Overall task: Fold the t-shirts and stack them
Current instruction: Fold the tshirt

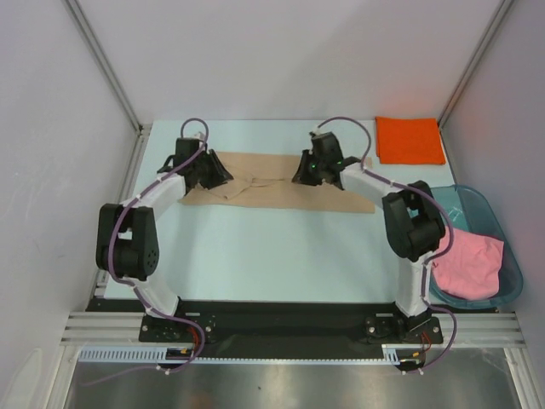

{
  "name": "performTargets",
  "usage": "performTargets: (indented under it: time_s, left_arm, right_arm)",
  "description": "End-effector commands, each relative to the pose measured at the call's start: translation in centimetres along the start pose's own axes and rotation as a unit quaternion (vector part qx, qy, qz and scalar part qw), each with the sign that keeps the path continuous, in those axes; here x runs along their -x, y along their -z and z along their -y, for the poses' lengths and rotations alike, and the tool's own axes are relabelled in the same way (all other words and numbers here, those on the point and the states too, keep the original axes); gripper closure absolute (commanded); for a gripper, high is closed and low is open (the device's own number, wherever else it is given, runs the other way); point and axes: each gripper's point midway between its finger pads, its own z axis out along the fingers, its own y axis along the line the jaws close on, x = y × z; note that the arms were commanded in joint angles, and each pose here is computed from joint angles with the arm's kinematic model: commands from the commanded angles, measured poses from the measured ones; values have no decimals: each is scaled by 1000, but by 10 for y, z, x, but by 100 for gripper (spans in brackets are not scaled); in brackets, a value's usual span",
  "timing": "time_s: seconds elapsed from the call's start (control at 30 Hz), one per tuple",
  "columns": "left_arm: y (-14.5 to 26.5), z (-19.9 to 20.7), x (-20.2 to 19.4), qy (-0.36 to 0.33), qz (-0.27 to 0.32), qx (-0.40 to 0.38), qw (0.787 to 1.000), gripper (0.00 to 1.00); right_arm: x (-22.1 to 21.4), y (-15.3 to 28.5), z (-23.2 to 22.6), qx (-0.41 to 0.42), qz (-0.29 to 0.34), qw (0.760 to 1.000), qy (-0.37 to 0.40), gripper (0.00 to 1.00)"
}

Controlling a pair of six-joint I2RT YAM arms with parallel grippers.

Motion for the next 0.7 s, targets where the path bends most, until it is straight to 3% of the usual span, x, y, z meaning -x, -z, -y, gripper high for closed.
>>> performTargets:
  time_s: [0.0,0.1,0.43,0.67]
  left_arm:
    - [0,18,-3,-4,2,-44,999,67]
    - [-3,18,-4,-4,-2,-46,999,68]
    - [-17,15,-2,-5,-16,-33,999,67]
    - [-23,14,-1,-5,-20,-34,999,67]
  right_arm:
    - [-3,-24,-59,103,12,994,-24,91]
    - [-14,-42,-86,135,25,990,-30,100]
    - [-43,-92,-103,165,4,984,-64,100]
    - [-37,-111,-106,168,12,984,-60,100]
